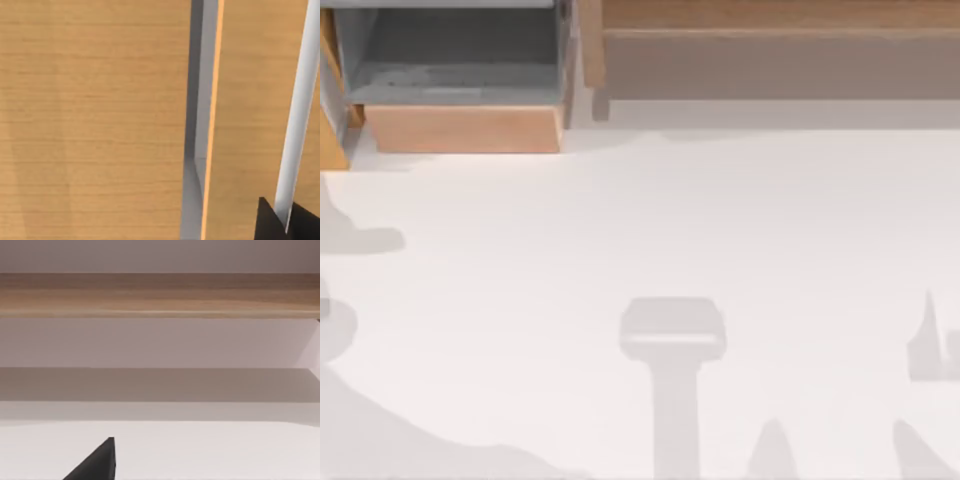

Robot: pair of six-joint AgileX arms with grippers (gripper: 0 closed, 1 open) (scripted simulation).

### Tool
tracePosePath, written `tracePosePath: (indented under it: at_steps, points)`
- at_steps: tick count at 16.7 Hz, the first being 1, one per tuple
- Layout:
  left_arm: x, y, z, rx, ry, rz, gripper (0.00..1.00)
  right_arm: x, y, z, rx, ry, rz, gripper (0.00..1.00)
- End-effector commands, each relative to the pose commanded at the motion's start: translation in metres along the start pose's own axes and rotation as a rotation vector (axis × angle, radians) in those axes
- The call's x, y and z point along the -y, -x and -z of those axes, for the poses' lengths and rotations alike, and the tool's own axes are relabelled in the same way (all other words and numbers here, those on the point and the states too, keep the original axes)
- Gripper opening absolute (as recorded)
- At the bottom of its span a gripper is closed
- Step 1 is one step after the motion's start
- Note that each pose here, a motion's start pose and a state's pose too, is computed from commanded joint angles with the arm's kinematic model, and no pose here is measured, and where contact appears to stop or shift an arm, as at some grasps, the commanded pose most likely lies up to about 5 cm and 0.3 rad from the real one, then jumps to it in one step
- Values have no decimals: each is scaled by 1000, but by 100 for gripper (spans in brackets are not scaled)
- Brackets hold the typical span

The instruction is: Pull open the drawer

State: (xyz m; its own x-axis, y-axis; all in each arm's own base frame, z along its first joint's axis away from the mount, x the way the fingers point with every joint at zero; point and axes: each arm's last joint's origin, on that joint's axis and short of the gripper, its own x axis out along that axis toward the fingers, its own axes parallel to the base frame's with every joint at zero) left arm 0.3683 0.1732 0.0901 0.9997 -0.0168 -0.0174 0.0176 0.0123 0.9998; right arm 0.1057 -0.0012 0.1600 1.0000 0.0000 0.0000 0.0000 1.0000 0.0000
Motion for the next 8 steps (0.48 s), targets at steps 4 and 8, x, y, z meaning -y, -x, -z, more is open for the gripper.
tracePosePath:
  at_steps: [4,8]
  points:
    - [-1,10,2,1,-5,-7,0,0,0,0,0,0,0,100]
    - [6,45,-2,2,13,21,0,0,0,0,0,0,0,100]
